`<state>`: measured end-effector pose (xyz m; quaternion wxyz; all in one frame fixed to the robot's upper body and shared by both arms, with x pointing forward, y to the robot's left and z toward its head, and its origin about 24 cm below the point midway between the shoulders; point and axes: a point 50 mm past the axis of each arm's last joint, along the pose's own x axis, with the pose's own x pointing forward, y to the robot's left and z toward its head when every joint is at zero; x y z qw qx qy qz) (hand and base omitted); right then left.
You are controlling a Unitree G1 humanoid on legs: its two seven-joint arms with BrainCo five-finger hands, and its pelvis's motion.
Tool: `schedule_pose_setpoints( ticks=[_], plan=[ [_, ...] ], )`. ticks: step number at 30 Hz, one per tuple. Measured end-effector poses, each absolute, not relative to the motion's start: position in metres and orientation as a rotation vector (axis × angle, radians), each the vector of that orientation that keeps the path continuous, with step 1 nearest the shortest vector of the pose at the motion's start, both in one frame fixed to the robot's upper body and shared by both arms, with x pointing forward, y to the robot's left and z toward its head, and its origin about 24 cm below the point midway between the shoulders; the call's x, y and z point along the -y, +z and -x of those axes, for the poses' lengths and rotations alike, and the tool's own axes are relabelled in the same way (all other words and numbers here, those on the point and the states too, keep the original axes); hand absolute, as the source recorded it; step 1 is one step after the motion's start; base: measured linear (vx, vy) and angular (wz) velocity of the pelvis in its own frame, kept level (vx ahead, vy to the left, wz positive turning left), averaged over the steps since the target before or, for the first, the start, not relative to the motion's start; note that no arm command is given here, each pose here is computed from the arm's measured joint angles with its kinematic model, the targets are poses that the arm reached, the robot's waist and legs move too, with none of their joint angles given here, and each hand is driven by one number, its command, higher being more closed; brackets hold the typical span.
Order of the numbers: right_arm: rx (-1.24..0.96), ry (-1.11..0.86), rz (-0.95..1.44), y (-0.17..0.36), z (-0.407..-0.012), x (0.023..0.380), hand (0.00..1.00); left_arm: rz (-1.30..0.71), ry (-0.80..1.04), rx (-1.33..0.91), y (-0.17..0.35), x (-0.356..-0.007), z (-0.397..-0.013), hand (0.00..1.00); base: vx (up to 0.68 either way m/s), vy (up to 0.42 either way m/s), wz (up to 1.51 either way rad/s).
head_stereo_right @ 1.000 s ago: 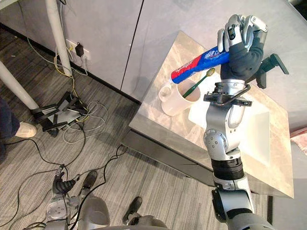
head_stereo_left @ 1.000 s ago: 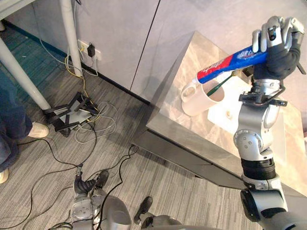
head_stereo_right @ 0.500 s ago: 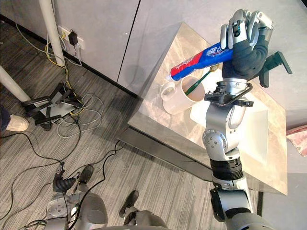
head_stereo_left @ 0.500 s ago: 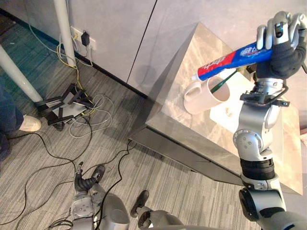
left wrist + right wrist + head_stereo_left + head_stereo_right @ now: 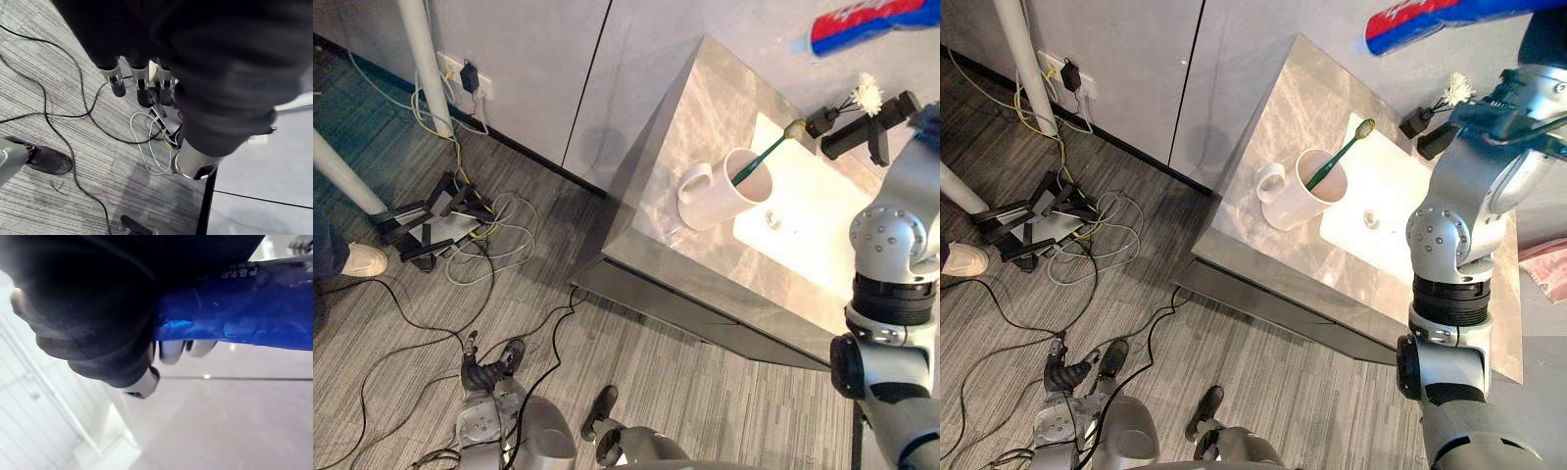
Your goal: Organize washtable
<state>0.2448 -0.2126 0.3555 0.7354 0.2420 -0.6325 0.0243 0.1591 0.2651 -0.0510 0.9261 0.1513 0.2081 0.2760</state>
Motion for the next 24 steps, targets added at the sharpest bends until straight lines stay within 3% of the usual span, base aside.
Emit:
schedule_pose_setpoints(
  ticks=[6, 13, 24],
  plan=[
    [1.369, 0.036, -0.530, 0.349, -0.247, 0.212, 1.00, -0.307, 0.566, -0.445, -0.055, -0.265, -0.157, 0.00, 0.00, 0.000, 0.00],
    [1.173, -0.035, -0.567, 0.295, -0.262, 0.210, 1.00, -0.306, 0.559, -0.448, -0.055, -0.264, -0.157, 0.00, 0.00, 0.000, 0.00],
    [1.142, 0.030, -0.569, 0.278, -0.254, 0.200, 1.00, -0.309, 0.555, -0.448, -0.055, -0.264, -0.157, 0.00, 0.00, 0.000, 0.00]
  ],
)
